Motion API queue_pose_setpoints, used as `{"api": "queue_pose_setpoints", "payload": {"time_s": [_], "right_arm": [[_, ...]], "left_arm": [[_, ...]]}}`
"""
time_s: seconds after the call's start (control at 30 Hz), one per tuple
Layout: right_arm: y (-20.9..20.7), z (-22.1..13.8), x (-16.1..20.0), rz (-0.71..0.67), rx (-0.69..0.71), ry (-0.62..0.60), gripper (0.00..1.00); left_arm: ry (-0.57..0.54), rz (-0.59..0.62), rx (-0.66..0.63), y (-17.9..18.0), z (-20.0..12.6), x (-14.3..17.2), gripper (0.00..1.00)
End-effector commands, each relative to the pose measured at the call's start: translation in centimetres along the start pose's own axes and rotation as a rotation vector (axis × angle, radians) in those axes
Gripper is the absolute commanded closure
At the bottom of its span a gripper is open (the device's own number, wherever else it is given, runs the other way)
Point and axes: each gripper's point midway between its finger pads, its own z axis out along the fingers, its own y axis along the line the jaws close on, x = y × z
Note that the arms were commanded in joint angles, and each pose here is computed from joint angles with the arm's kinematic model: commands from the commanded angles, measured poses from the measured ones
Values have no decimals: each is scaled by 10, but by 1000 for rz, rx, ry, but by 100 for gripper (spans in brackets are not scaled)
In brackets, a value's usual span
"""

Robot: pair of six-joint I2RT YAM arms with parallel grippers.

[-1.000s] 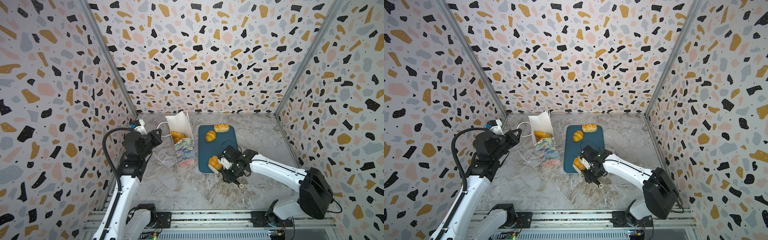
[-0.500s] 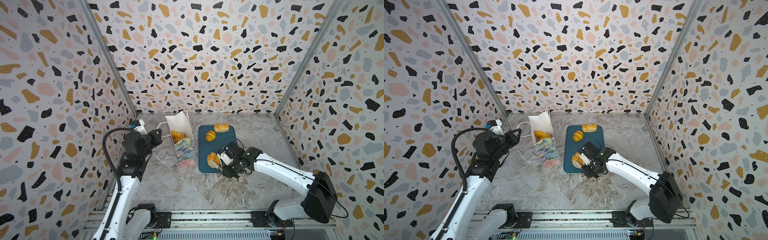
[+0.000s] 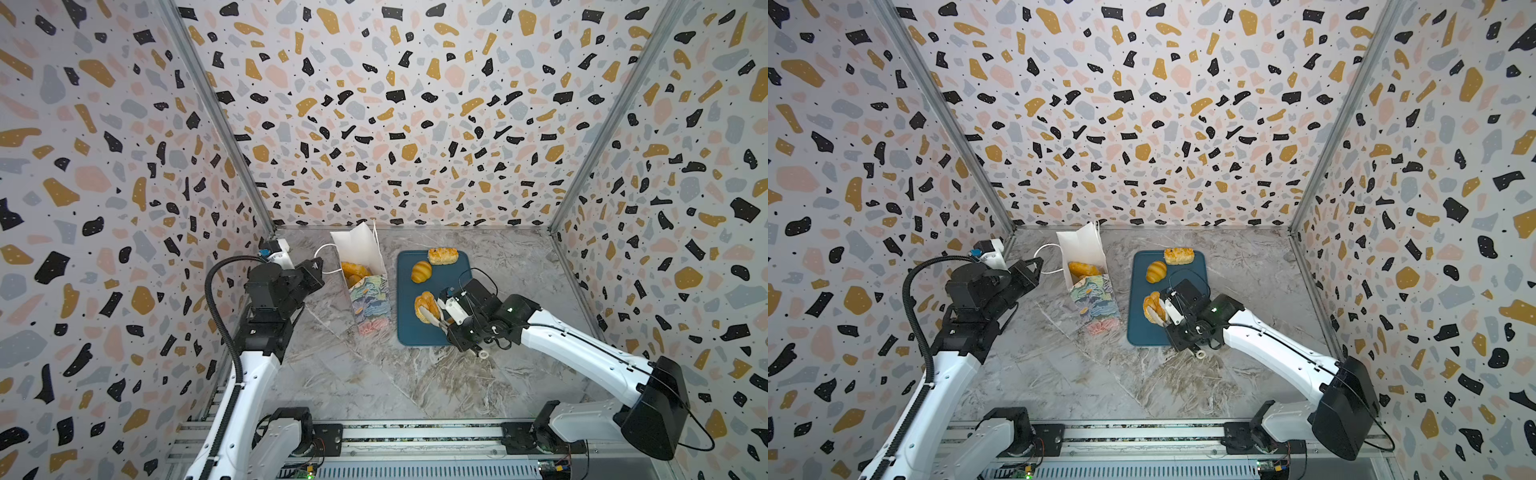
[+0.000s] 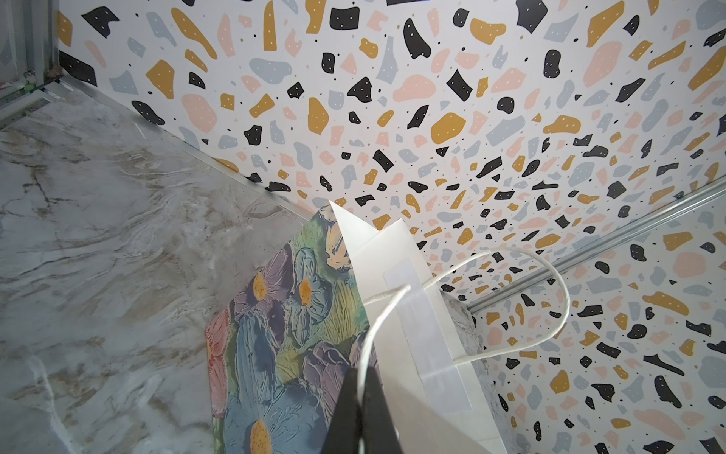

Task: Pack bread into a paper bag
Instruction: Pick up the bread from the tray, then place the bread in the paper bag.

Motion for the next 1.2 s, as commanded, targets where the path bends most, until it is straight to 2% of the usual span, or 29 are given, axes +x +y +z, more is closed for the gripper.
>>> {"api": "queue_pose_setpoints", "payload": {"time_s": [0.0,0.4,0.7,1.17], "right_arm": [[9,-39,-42,-23,-14,-192,74],[17,-87,-98,-73,-2,-386,76],[29,-122,-141,-107,-14,-487,77],[42,-150,-178,-146,-45,-605,77]], "left_arm": [[-13,11,21,-5,-4,-2,100],[-24,32,21,-9,-4,-10,100],[-21,35,24,-10,-4,-10,100],[-34,37,30,-14,-9,-13,100]]}}
